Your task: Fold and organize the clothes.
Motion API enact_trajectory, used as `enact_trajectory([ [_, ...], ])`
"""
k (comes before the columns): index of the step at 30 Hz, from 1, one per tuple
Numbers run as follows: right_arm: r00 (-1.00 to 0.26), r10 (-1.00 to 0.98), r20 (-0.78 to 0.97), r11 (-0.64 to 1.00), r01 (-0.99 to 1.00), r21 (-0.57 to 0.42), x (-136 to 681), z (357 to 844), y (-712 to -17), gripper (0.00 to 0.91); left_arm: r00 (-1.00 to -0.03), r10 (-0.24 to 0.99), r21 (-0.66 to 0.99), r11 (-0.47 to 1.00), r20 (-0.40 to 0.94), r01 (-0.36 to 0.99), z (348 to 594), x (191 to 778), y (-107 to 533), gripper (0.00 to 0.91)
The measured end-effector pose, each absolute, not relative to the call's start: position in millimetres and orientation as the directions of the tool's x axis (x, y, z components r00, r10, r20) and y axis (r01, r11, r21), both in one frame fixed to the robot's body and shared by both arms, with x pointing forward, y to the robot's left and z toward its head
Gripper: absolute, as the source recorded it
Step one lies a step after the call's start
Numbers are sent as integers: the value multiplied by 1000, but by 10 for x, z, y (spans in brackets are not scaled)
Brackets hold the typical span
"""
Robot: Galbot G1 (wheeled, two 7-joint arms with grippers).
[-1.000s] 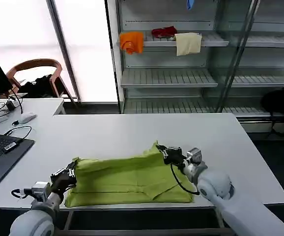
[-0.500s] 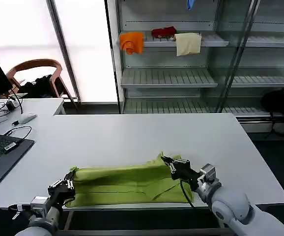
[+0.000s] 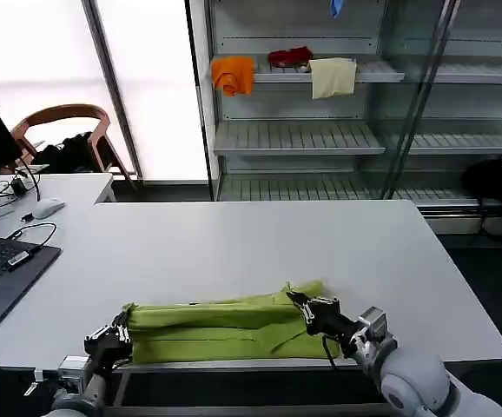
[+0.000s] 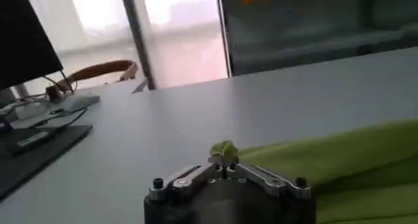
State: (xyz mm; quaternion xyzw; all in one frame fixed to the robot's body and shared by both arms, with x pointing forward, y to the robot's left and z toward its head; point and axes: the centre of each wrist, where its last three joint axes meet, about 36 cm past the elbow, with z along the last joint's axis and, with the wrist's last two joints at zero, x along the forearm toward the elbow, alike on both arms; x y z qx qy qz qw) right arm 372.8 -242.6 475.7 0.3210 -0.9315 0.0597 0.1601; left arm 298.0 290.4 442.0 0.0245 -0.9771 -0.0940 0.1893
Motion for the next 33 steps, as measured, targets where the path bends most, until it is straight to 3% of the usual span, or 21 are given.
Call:
enact_trajectory([
  [14,-746,-558,364,802,-598,4,3596,4692,-2445,0,-909,-108,225,974,402,-16,4208,2913,2881,50],
  [24,-791,-495,359,854,-519,31,3448,4558,-2376,0,-916,-102,229,973,387,-12,4224,2916,2855,50],
  [27,-816,-455,357,880,-473,40,3383,4514,-2319,0,-918,-100,234,972,385,-8,4226,2922,2853,191],
  [28,-826,-435,359,891,-452,40,3368,4499,-2300,20,-917,-99,237,972,385,-6,4223,2923,2855,514],
  [29,-836,-412,362,903,-427,41,3351,4480,-2275,333,-917,-99,240,971,386,-4,4221,2923,2856,836],
  [30,-846,-390,363,914,-404,40,3338,4464,-2254,907,-917,-99,244,970,387,-1,4221,2923,2857,907],
  [33,-872,-318,372,943,-331,31,3307,4404,-2199,907,-915,-96,255,967,392,7,4220,2921,2856,907],
])
